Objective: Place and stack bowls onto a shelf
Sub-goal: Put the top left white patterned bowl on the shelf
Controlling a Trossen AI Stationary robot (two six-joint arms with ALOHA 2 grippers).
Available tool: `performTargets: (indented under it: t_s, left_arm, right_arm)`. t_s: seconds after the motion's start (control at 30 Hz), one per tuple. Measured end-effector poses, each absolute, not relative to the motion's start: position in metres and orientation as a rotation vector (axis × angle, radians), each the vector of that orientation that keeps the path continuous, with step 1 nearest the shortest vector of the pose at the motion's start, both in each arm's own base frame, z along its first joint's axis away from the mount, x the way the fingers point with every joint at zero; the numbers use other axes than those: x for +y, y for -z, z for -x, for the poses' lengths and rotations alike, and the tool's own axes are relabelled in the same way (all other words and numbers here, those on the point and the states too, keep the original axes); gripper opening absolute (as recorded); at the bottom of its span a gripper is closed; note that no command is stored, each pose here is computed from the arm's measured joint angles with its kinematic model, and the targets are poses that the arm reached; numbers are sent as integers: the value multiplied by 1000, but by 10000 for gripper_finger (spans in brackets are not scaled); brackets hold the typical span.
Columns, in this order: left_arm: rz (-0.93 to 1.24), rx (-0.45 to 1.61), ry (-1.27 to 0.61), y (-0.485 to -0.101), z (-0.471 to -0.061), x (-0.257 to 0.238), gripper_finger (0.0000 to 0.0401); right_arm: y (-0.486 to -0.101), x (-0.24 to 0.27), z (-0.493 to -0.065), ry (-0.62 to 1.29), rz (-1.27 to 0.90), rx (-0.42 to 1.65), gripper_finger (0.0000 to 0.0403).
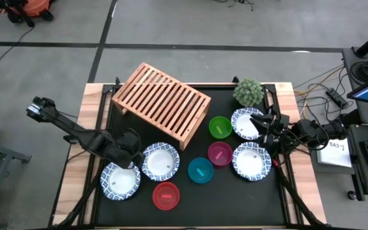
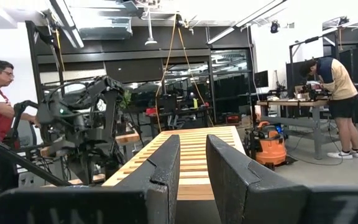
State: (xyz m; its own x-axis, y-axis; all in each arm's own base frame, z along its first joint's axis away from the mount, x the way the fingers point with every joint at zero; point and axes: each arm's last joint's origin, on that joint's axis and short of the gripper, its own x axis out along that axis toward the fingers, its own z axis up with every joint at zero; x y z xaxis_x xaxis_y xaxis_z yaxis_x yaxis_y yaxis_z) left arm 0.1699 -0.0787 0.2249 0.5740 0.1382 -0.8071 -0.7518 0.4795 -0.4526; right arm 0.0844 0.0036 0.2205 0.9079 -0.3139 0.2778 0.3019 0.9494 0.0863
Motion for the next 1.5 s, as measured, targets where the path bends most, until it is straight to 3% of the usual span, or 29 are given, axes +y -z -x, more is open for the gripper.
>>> performTargets:
  t_s: [0.17, 0.5, 0.67, 1.23, 1.5]
  left_arm:
    - [908, 806, -689, -217, -172, -75, 56]
    - [810, 793, -821, -198, -175, -66, 144]
    - [781, 818, -848, -187, -181, -69, 162]
    - [726, 877, -891, -152, -203, -79, 150]
    - [711, 886, -904, -147, -204, -80, 75]
  right_arm:
    - [-221, 4, -84, 318, -43, -294, 68]
    - [-221, 4, -84, 316, -54, -296, 68]
    - [-221, 4, -84, 317, -49, -295, 68]
    - [-221, 4, -84, 318, -41, -294, 68]
    - [-221, 4, -84, 318, -41, -294, 68]
